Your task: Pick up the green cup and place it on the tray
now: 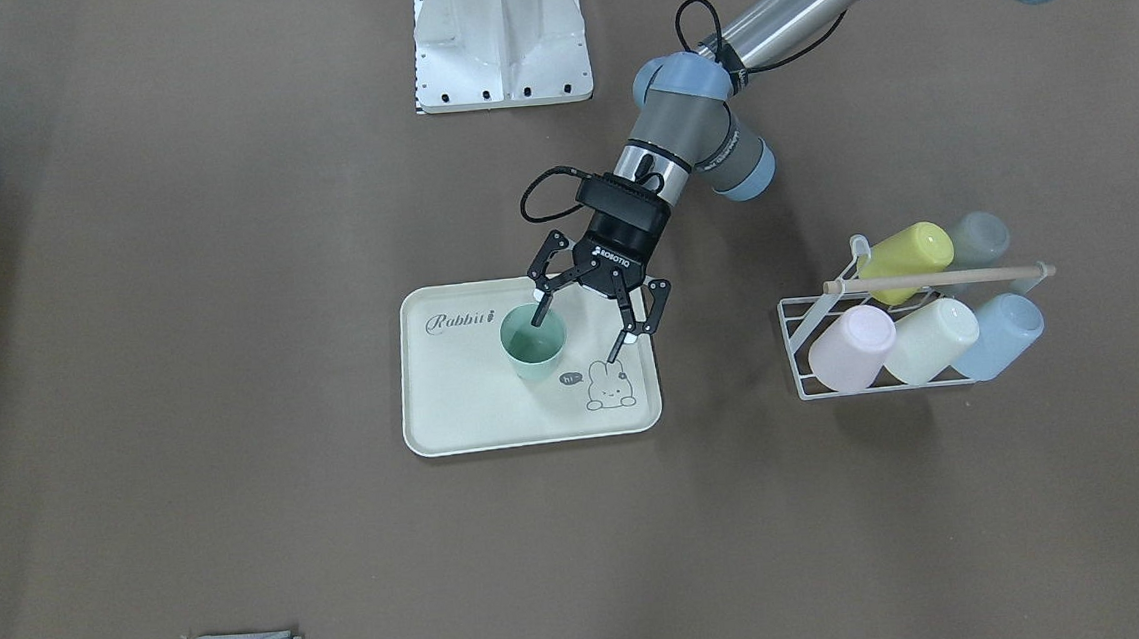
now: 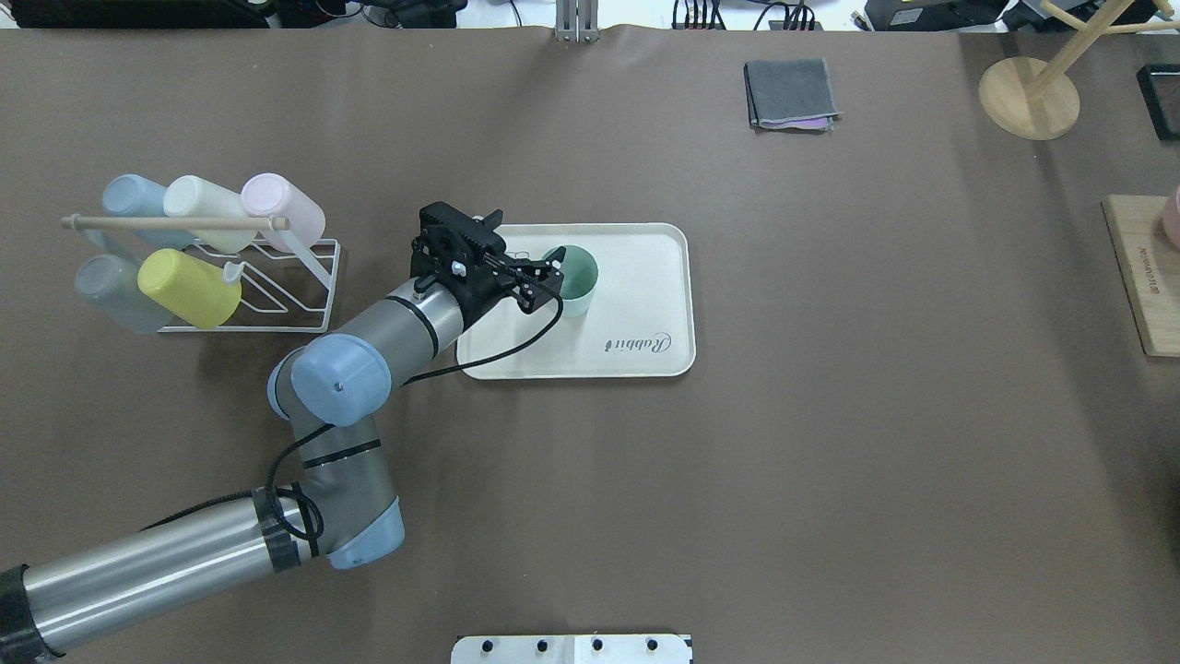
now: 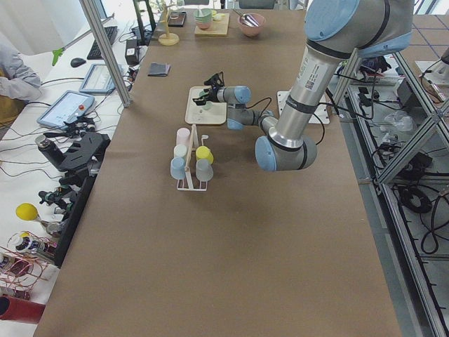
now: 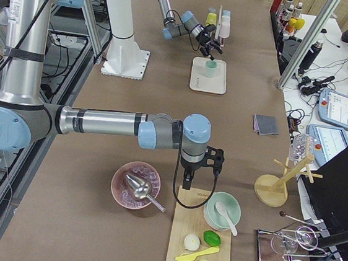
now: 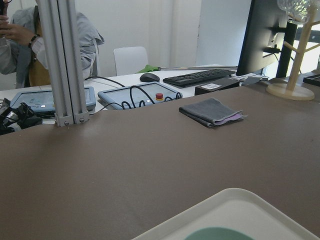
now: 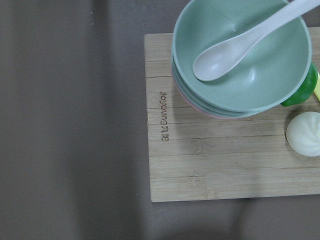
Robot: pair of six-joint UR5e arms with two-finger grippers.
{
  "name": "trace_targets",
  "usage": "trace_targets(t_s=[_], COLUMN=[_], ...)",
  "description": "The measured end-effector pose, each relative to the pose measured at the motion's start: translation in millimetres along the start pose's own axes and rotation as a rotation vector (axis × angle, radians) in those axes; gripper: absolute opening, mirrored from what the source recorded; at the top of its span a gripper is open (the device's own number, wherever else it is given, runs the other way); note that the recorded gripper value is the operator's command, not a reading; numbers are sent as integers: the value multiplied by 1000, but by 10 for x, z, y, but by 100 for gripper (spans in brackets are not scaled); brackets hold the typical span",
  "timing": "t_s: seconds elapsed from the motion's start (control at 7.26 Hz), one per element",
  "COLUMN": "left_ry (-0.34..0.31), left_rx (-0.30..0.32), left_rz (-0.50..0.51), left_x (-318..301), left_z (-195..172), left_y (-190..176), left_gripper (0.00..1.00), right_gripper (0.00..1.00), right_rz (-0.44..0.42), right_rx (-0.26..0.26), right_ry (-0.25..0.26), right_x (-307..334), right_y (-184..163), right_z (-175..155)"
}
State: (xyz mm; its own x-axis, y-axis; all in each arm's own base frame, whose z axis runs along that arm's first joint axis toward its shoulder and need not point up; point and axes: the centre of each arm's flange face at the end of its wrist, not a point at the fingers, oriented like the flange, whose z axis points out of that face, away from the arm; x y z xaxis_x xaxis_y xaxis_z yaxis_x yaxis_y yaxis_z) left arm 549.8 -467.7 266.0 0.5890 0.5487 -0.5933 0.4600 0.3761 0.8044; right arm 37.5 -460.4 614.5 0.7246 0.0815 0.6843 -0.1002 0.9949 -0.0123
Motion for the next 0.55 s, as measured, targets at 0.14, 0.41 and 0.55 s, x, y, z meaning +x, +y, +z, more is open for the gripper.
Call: trace_targets(t_s=[0.14, 0.41, 0.55], left_ry=[-12, -64, -95], left_rx=[-44, -179, -264], left_rz=[14, 33, 24], left_x=[-168, -533, -885], left_z=[32, -33, -79], left_y=[-266, -897, -1174], left_gripper=[98, 98, 98], right_gripper=[100, 100, 100], right_rz=[0, -4, -6], right_rx=[0, -2, -3], right_ry=[0, 1, 1], right_x=[2, 10, 10], right_y=[3, 15, 18], right_z=[1, 11, 14])
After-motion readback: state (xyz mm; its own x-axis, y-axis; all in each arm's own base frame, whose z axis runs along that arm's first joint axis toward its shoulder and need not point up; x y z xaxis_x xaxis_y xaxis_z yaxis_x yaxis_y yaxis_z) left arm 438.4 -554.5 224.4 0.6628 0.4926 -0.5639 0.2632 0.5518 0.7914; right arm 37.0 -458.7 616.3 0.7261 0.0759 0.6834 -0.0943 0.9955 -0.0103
